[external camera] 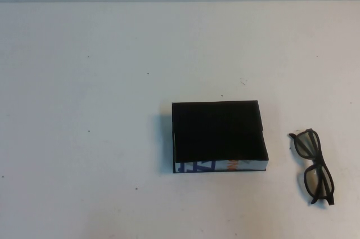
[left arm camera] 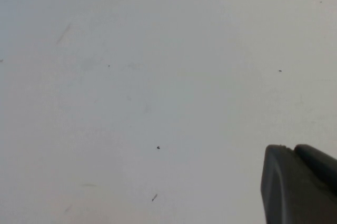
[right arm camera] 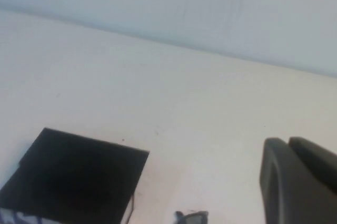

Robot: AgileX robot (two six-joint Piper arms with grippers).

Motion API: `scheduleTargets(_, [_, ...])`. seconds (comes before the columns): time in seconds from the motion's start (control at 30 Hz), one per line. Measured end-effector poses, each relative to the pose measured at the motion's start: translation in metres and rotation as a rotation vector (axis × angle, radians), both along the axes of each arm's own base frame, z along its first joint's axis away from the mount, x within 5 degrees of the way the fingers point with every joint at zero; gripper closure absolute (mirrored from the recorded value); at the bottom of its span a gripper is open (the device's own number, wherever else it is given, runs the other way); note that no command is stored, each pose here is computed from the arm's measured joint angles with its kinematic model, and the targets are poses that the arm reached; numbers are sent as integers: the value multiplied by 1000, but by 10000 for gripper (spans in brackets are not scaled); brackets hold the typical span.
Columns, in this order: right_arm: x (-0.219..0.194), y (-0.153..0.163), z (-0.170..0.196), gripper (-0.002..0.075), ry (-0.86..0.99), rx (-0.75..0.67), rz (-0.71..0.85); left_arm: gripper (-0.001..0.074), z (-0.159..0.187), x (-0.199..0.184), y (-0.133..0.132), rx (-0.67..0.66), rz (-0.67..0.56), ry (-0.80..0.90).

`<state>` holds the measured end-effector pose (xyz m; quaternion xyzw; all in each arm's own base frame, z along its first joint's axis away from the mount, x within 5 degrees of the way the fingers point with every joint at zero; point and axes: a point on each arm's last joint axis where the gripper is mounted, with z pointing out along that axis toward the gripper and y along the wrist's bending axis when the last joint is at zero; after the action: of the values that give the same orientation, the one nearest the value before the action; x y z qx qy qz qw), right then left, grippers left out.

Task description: Take glasses out of glasses case

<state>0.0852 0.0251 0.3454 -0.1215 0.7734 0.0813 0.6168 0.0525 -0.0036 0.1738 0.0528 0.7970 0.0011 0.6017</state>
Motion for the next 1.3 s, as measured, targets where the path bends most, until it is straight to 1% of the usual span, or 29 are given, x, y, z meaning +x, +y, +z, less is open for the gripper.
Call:
scheduleTargets(0.07, [2,-4,-19,742,-66,26,-54,739,0,0,0,0,0,0])
scheduleTargets(0.23, [-10,-15,-85,743,-151,45,-158,739,0,0,0,0,0,0])
scheduleTargets(0.37, [-20,-18,-124,743,-111,127,-195,739,0,0,0,0,0,0])
scheduleTargets(0.5, [-26,-19,-154,743,-46,154,-211,739,0,0,0,0,0,0])
scheduleTargets(0.6, [-29,-19,-161,743,-35,166,-213,739,0,0,0,0,0,0])
scheduleTargets(0.8, [-31,-18,-169,743,43,154,-214,739,0,0,0,0,0,0])
scheduleTargets(0.97, [-31,-18,-169,743,49,153,-214,739,0,0,0,0,0,0])
scheduleTargets(1.3, [-31,-17,-169,743,60,208,-209,739,0,0,0,0,0,0])
